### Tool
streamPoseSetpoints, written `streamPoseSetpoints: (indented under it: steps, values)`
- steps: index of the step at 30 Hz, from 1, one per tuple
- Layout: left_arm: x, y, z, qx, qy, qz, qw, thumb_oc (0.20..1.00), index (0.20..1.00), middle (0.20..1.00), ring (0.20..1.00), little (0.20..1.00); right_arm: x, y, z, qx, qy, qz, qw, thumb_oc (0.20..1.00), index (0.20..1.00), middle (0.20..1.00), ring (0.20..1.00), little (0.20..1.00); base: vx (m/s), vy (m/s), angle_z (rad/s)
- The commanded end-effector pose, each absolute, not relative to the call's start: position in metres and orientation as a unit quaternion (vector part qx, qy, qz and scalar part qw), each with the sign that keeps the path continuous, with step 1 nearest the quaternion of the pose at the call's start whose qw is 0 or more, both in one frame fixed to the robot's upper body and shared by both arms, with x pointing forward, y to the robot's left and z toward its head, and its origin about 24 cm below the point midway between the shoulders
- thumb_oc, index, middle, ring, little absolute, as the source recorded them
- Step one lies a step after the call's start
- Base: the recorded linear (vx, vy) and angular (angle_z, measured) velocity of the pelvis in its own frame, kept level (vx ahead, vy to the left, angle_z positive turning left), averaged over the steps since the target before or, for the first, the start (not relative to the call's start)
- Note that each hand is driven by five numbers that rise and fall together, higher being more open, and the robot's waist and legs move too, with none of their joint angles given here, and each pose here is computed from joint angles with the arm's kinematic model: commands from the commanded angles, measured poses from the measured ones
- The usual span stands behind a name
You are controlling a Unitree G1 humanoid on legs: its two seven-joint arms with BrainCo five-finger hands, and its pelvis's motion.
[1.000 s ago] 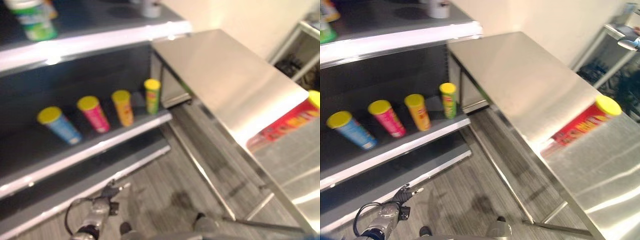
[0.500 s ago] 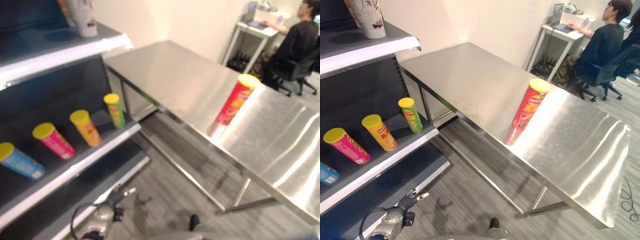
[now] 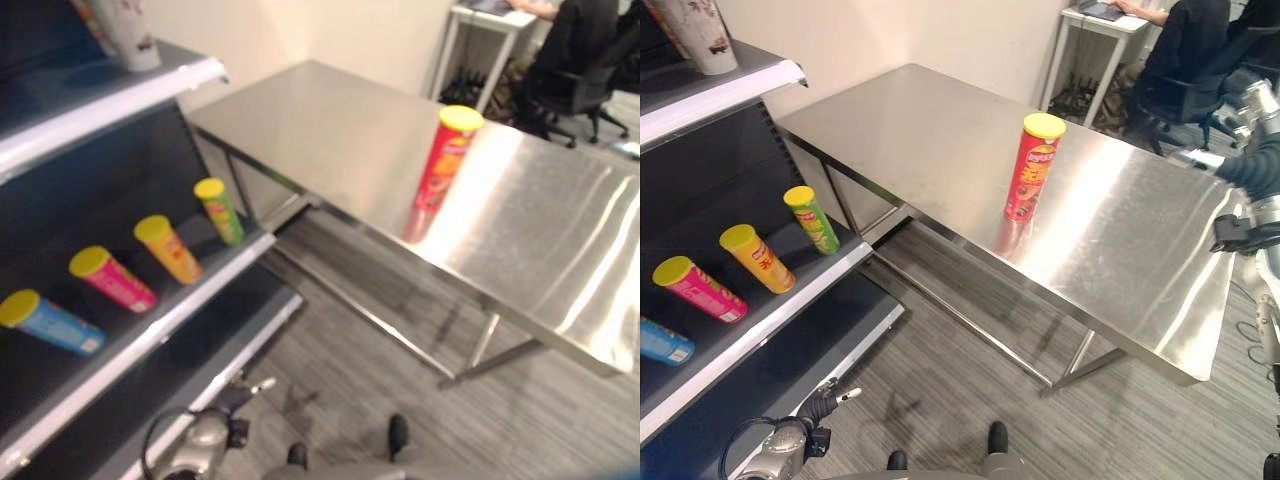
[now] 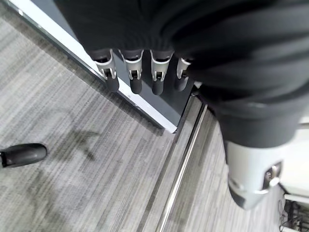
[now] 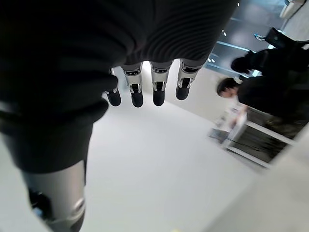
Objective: Put the goods on the table back onto the shelves and tidy them up.
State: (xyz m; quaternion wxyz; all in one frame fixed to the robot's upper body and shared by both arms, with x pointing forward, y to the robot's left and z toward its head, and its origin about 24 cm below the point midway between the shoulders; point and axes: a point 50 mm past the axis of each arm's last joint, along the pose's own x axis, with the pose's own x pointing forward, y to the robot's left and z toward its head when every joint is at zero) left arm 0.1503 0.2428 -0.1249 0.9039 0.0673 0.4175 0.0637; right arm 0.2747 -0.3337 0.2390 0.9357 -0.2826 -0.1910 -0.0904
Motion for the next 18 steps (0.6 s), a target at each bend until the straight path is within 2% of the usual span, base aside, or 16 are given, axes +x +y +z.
streamPoseSetpoints:
  steps: [1, 9, 18]
  values:
    - [0.168, 0.255, -0.115, 0.078, 0.389, 0.082, 0.914, 1.0, 1.0, 1.0, 1.0, 1.0, 0.279, -0.336, 0.261, -0.329, -0.22, -0.117, 0.911, 1.0, 1.0, 1.0, 1.0, 1.0, 0.04, 0.014, 0.02]
    - [0.149, 0.255, -0.126, 0.076, 0.424, 0.087, 0.898, 1.0, 1.0, 1.0, 1.0, 1.0, 0.294, -0.336, 0.248, -0.35, -0.18, -0.125, 0.911, 1.0, 1.0, 1.0, 1.0, 1.0, 0.04, -0.018, 0.07]
    - [0.138, 0.262, -0.127, 0.075, 0.436, 0.096, 0.892, 1.0, 1.0, 1.0, 1.0, 1.0, 0.311, -0.335, 0.232, -0.327, -0.127, -0.097, 0.931, 1.0, 1.0, 1.0, 1.0, 1.0, 0.02, -0.043, 0.25]
